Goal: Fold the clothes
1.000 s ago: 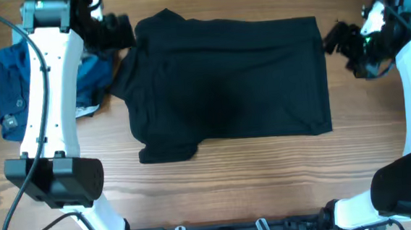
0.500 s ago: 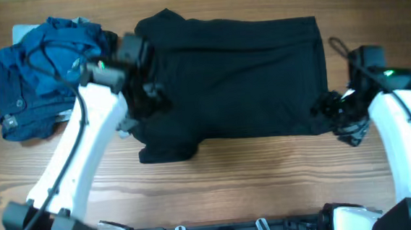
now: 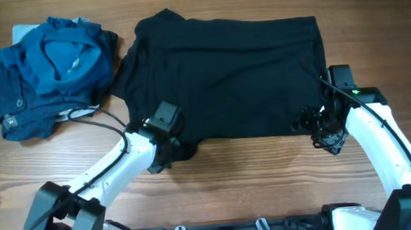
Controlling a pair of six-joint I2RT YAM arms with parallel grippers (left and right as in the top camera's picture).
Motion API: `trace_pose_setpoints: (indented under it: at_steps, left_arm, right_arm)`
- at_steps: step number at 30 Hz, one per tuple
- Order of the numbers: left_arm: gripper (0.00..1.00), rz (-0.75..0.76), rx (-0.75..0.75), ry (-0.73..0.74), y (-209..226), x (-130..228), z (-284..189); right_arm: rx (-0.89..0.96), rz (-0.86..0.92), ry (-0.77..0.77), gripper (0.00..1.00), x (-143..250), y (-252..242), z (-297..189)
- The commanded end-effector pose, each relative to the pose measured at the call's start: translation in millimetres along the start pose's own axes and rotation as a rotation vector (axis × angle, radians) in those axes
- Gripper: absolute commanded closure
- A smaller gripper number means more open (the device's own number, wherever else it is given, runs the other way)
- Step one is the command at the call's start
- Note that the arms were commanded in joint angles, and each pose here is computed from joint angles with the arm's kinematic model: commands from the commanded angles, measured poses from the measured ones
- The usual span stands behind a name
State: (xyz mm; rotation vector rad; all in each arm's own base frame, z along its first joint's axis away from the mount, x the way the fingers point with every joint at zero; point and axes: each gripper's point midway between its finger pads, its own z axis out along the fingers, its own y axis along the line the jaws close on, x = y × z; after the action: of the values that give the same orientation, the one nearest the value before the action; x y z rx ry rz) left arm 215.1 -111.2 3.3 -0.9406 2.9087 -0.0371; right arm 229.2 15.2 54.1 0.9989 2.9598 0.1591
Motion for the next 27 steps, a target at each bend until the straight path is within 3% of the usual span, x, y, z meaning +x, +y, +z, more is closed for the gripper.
trace_pose_setpoints:
  at_steps: [1,8,11,14,20,25,27]
  left_arm:
    - [0.58,-0.039,-0.044,-0.057,17,-4,12]
    - [0.58,-0.073,-0.078,-0.173,23,-23,14]
    - [0.96,-0.065,-0.12,-0.145,28,-18,25]
    - [0.96,-0.058,-0.096,-0.159,22,-23,18]
    - [0.96,-0.035,0.051,-0.226,8,-33,-45]
    - [0.96,-0.046,0.099,-0.272,6,-38,-60]
    - [0.96,-0.046,0.099,-0.272,6,-38,-60]
  right_arm:
    - [0.013,-0.001,-0.013,0.16,-1,-2,1]
    - [0.006,-0.029,-0.034,0.16,-6,0,0]
    - [0.007,-0.03,-0.034,0.16,-5,0,0]
    - [0.011,-0.029,-0.028,0.16,-4,-1,1]
    - [0.085,0.009,-0.026,0.21,-1,-16,1]
    - [0.11,0.056,-0.074,0.47,-7,-23,9]
    - [0.11,0.054,-0.095,0.46,-8,-27,24]
